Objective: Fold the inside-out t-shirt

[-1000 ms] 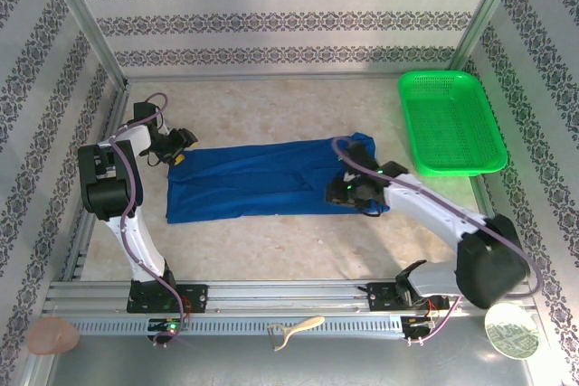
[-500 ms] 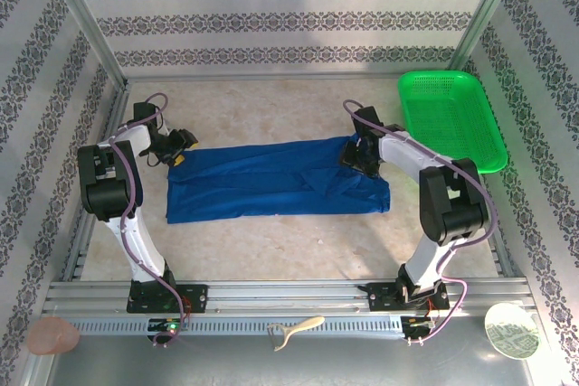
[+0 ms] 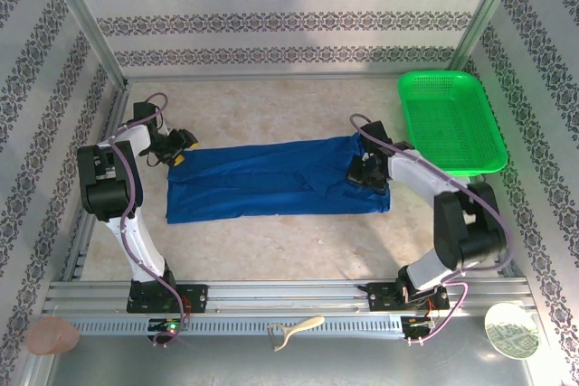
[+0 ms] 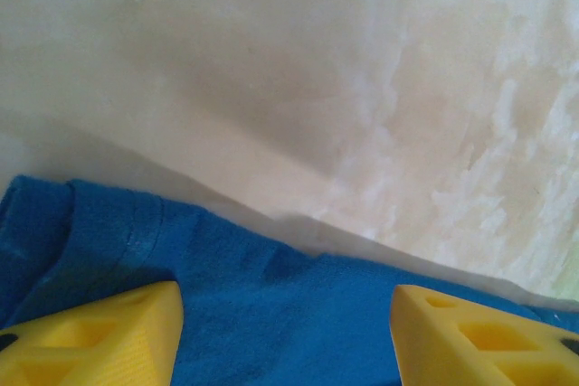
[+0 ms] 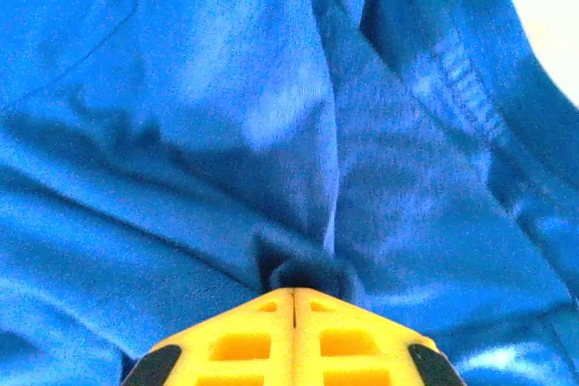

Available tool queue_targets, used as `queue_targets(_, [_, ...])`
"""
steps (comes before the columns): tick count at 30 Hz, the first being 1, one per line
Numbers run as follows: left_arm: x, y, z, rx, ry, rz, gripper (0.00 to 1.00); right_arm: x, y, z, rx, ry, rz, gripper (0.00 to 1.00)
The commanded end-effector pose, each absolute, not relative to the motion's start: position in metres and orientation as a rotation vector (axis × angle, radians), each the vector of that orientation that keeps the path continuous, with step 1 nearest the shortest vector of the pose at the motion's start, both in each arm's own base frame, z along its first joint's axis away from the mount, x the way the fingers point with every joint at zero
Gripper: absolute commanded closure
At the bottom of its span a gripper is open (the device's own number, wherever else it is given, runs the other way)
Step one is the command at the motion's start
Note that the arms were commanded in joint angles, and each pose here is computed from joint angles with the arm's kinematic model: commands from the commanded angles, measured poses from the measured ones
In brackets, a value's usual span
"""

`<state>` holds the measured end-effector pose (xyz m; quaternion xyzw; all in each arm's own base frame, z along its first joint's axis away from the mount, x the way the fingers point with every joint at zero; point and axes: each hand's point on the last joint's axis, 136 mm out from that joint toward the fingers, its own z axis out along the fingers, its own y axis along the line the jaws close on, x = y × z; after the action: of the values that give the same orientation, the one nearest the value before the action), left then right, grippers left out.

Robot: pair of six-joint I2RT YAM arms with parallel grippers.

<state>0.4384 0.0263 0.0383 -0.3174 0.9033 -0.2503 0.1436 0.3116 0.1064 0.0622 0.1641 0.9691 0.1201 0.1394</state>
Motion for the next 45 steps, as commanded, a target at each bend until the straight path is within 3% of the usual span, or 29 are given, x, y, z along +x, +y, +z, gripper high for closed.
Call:
queue_targets(1, [0.441, 0.024, 0.052, -0.871, 2.592, -0.730, 0.38, 0.273, 0.111, 0.057, 0.465, 2.849, 0.345, 0.78])
queue_targets(2, [0.441, 0.025, 0.052, -0.872, 2.591, -0.729, 0.38, 0.262, 0.111, 0.055, 0.476, 2.856, 0.352, 0.64])
queue_targets(3, [0.441, 0.025, 0.052, -0.871, 2.591, -0.730, 0.38, 0.252, 0.110, 0.054, 0.496, 2.856, 0.372, 0.61])
queue_targets(7, [0.441, 0.025, 0.052, -0.873, 2.591, -0.734, 0.38, 0.248, 0.096, 0.068, 0.581, 2.763, 0.417, 0.62])
queue_targets(11, [0.440, 0.025, 0.053, -0.869, 2.593, -0.727, 0.38, 0.285, 0.091, 0.090, 0.556, 2.698, 0.444, 0.62])
queue_targets(14, [0.440, 0.025, 0.056, -0.867, 2.593, -0.728, 0.38, 0.317, 0.102, 0.099, 0.436, 2.708, 0.445, 0.51])
queue_targets(19, [0.441, 0.025, 0.062, -0.862, 2.584, -0.734, 0.38, 0.341, 0.117, 0.088, 0.216, 2.798, 0.426, 0.50])
queue_targets(31, [0.442, 0.024, 0.068, -0.858, 2.573, -0.757, 0.38, 0.313, 0.113, 0.044, 0.205, 2.913, 0.438, 0.51])
queue_targets(35, [0.441, 0.024, 0.067, -0.860, 2.572, -0.757, 0.38, 0.310, 0.115, 0.033, 0.208, 2.941, 0.458, 0.57])
queue_targets(40, [0.441, 0.024, 0.068, -0.863, 2.568, -0.759, 0.38, 0.309, 0.112, 0.042, 0.219, 2.925, 0.473, 0.98])
queue_targets(45, [0.440, 0.024, 0.067, -0.862, 2.569, -0.761, 0.38, 0.300, 0.106, 0.060, 0.257, 2.883, 0.455, 1.00])
